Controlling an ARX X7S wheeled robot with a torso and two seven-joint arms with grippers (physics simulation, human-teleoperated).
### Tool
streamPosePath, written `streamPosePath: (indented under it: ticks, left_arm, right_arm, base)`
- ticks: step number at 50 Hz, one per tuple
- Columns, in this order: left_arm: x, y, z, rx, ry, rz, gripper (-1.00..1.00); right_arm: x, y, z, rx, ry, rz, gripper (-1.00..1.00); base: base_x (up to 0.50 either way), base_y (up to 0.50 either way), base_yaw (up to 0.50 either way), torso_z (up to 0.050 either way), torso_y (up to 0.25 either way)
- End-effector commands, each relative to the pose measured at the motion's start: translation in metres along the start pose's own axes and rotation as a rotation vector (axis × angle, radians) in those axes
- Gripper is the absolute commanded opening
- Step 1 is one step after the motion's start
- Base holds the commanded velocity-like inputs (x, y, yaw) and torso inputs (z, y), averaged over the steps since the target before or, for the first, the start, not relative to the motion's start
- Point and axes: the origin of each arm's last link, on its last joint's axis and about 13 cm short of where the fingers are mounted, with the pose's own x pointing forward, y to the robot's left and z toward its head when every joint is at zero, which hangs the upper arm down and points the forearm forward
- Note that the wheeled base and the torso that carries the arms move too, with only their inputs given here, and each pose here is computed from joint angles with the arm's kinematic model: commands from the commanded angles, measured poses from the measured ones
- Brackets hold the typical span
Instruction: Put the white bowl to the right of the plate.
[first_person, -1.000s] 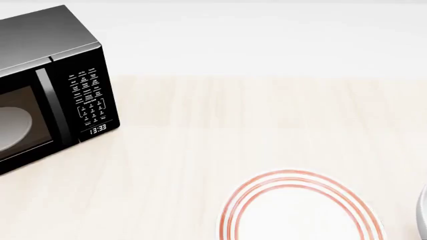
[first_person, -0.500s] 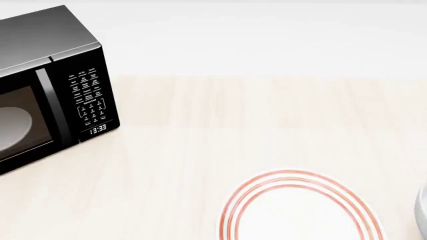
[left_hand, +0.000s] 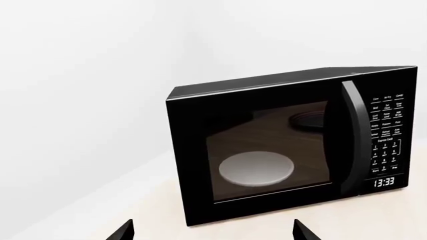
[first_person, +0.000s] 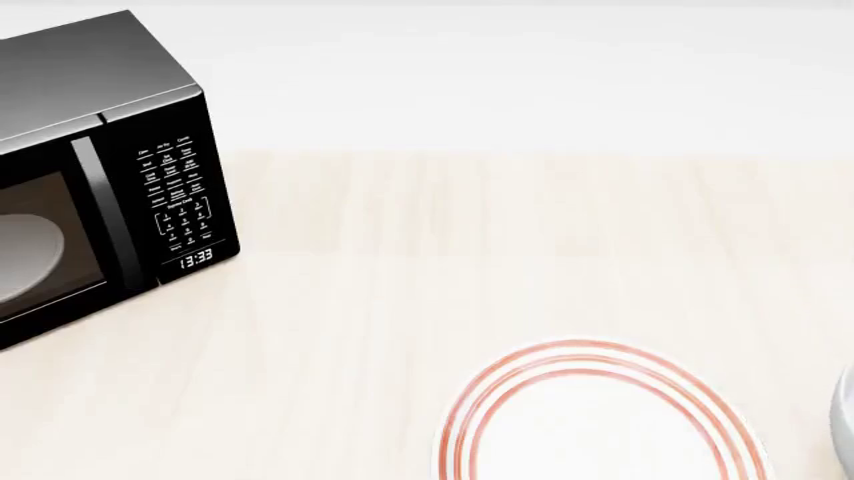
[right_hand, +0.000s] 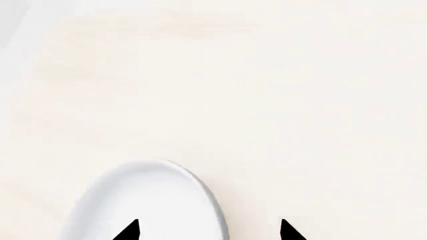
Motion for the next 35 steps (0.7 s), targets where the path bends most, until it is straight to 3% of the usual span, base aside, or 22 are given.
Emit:
streamPosePath:
  ticks: [1, 11, 14, 17, 20, 31, 35]
  left_arm:
    - [-0.001, 0.0, 0.001, -0.004, -0.005, -0.006, 1.0]
    - [-0.012, -0.008, 0.005, -0.017, -0.039, -0.094, 1.0]
    - [-0.016, -0.012, 0.005, -0.018, -0.046, -0.134, 1.0]
    - [-0.023, -0.017, 0.007, -0.031, -0.052, -0.208, 1.0]
    - [-0.031, -0.022, 0.006, -0.036, -0.047, -0.3, 1.0]
    - [-0.054, -0.034, 0.007, -0.027, -0.081, -0.448, 1.0]
    - [-0.061, -0.04, 0.008, -0.024, -0.081, -0.508, 1.0]
  right_arm:
    - [-0.081, 0.007, -0.001, -0.052, -0.371, 0.133, 1.0]
    - [-0.128, 0.002, -0.042, -0.19, -0.589, 0.333, 1.0]
    - [-0.14, -0.002, -0.06, -0.212, -0.671, 0.409, 1.0]
    - [-0.15, -0.006, -0.089, -0.289, -0.727, 0.506, 1.0]
    - [-0.152, -0.01, -0.117, -0.37, -0.74, 0.591, 1.0]
    - [-0.137, -0.039, -0.227, -0.664, -0.663, 0.907, 1.0]
    - [-0.128, -0.053, -0.256, -0.703, -0.761, 0.97, 1.0]
  base:
    - [0.0, 0.0, 0.0, 0.0, 0.0]
    - [0.0, 0.0, 0.0, 0.0, 0.0]
    - [0.0, 0.0, 0.0, 0.0, 0.0]
    - [0.0, 0.0, 0.0, 0.0, 0.0]
    - [0.0, 0.0, 0.0, 0.0, 0.0]
    - [0.0, 0.0, 0.0, 0.0, 0.0]
    - [0.0, 0.0, 0.0, 0.0, 0.0]
